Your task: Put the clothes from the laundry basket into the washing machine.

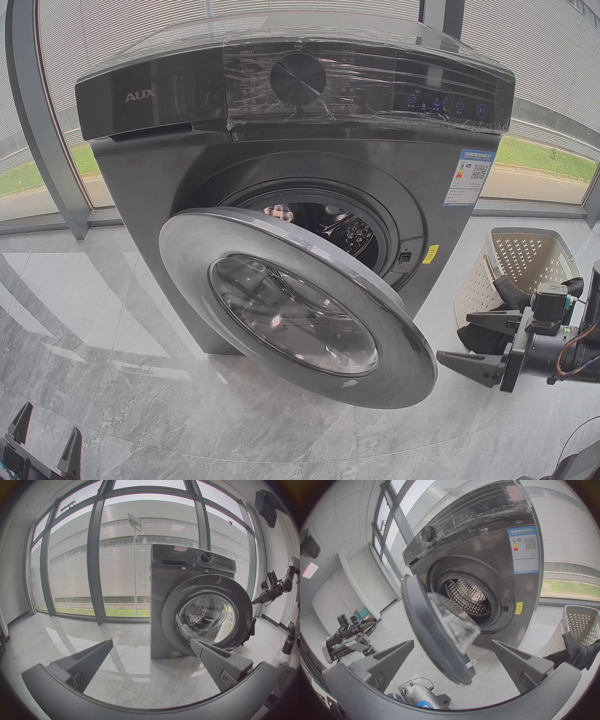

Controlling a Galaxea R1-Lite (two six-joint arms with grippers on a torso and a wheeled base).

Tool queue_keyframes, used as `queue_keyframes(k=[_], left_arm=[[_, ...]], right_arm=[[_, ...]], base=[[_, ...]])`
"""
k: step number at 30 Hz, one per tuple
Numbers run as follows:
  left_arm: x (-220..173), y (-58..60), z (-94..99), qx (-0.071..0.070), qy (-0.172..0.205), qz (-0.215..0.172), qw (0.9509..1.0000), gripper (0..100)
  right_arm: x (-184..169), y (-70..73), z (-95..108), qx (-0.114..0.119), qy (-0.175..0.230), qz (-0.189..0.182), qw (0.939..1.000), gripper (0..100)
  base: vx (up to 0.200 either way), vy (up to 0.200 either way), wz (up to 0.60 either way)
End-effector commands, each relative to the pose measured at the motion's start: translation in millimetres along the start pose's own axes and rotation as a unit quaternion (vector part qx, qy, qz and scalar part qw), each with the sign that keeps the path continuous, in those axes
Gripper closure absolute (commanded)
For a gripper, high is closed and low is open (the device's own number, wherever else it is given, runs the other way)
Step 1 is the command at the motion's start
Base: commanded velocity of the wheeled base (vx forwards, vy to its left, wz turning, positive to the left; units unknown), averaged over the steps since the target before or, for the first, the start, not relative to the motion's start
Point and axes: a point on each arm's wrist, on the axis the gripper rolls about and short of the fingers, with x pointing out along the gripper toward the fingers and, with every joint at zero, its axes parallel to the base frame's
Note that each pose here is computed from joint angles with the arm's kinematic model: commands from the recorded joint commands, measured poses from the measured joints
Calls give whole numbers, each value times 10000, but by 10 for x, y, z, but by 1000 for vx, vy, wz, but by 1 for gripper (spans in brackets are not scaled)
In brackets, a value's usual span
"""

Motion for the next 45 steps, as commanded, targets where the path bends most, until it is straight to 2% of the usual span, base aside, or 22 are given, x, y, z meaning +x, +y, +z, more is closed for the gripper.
queue_keyframes(k=[1,2,8,13,17,21,26,29,32,36,39,42,45], left_arm=[[-1,1,-52,-5,-6,-1,10000,0],[-1,1,-54,-5,2,0,10000,0],[-1,1,-52,-5,-6,-1,10000,0],[-1,1,-54,-5,2,0,10000,0],[-1,1,-52,-5,-6,-1,10000,0],[-1,1,-52,-5,-6,-1,10000,0],[-1,1,-52,-5,-6,-1,10000,0],[-1,1,-54,-5,2,0,10000,0],[-1,1,-54,-5,2,0,10000,0],[-1,0,-54,-5,2,-8,10000,0],[-1,1,-54,-5,2,0,10000,0],[-1,0,-54,-5,2,-8,10000,0],[-1,0,-54,-5,2,-8,10000,0]], right_arm=[[51,-117,53,86,-35,-218,9997,0],[117,-179,21,154,82,-293,9994,0],[178,-202,-26,204,242,-315,9990,0],[265,-209,-136,235,547,-283,9978,0],[257,-65,-263,164,784,58,9968,0],[256,13,-322,117,902,216,9956,0],[303,-14,-272,129,840,164,9962,0],[498,-72,-242,191,950,90,9953,0],[635,-139,-223,222,995,-196,9946,0],[812,-199,-267,254,1114,-371,9928,0],[957,-229,-330,224,1136,-419,9924,0],[1109,-251,-390,161,1125,-628,9915,0],[1226,-248,-414,153,1174,-639,9909,0]], base=[[0,0,0],[0,0,0],[0,0,0],[0,0,0],[0,0,0],[0,0,0],[0,0,0],[0,0,0],[0,0,0],[0,0,0],[0,0,0],[0,0,0],[0,0,0]])
